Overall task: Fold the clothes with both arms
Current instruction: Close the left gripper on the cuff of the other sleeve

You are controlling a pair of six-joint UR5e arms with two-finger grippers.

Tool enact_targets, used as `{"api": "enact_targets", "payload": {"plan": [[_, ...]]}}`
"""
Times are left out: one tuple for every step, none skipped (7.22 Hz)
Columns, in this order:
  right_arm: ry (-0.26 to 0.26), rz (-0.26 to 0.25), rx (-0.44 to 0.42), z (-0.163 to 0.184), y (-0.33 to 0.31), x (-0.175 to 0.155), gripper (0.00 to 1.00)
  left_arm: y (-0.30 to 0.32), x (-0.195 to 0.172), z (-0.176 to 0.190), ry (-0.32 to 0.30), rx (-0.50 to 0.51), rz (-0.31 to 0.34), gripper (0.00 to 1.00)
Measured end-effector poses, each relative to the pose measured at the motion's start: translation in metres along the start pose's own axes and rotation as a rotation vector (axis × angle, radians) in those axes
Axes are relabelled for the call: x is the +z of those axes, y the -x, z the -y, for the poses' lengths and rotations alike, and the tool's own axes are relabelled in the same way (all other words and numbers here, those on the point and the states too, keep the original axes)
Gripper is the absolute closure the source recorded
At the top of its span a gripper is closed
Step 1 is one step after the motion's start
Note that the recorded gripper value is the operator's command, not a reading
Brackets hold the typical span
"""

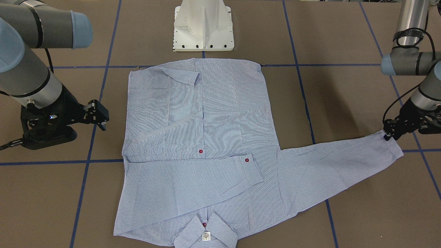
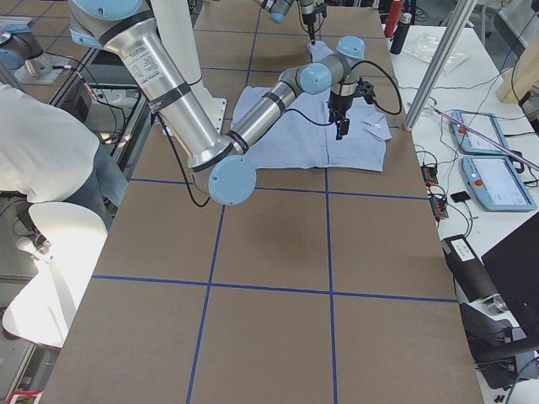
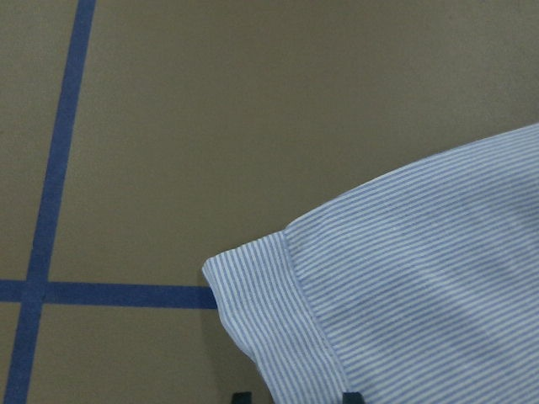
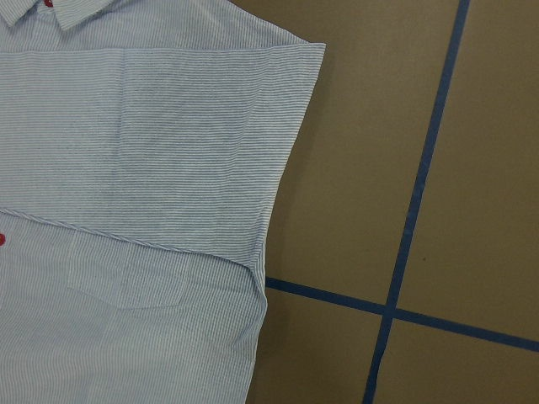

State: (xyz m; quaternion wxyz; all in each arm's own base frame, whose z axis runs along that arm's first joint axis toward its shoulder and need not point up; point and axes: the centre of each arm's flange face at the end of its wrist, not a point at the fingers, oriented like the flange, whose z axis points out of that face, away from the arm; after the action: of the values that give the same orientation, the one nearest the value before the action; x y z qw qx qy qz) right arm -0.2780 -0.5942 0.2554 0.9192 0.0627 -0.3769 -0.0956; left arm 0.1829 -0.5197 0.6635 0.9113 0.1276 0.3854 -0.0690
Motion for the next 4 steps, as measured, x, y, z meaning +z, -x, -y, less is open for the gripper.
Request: {"api": "enact_targets", "payload": {"plan": [[-0.001, 0.001, -0.001, -0.0003, 0.0004, -0.0009, 0.0, 0.0, 0.0, 0.0, 0.0, 0.0, 0.0, 0.81], [-0.002, 0.001, -0.002, -0.0008, 0.0005, -0.0016, 0.0, 0.0, 0.0, 0.0, 0.0, -0.001, 0.0, 0.93], [-0.003, 0.001, -0.002, -0.0012, 0.0005, -0.0019, 0.0, -0.0005, -0.0004, 0.0002, -0.001, -0.001, -0.001, 1.0], [-0.003, 0.002, -0.003, -0.0015, 0.0007, -0.0022, 0.0, -0.001, -0.0009, 0.0005, -0.002, -0.001, -0.002, 1.0]]}}
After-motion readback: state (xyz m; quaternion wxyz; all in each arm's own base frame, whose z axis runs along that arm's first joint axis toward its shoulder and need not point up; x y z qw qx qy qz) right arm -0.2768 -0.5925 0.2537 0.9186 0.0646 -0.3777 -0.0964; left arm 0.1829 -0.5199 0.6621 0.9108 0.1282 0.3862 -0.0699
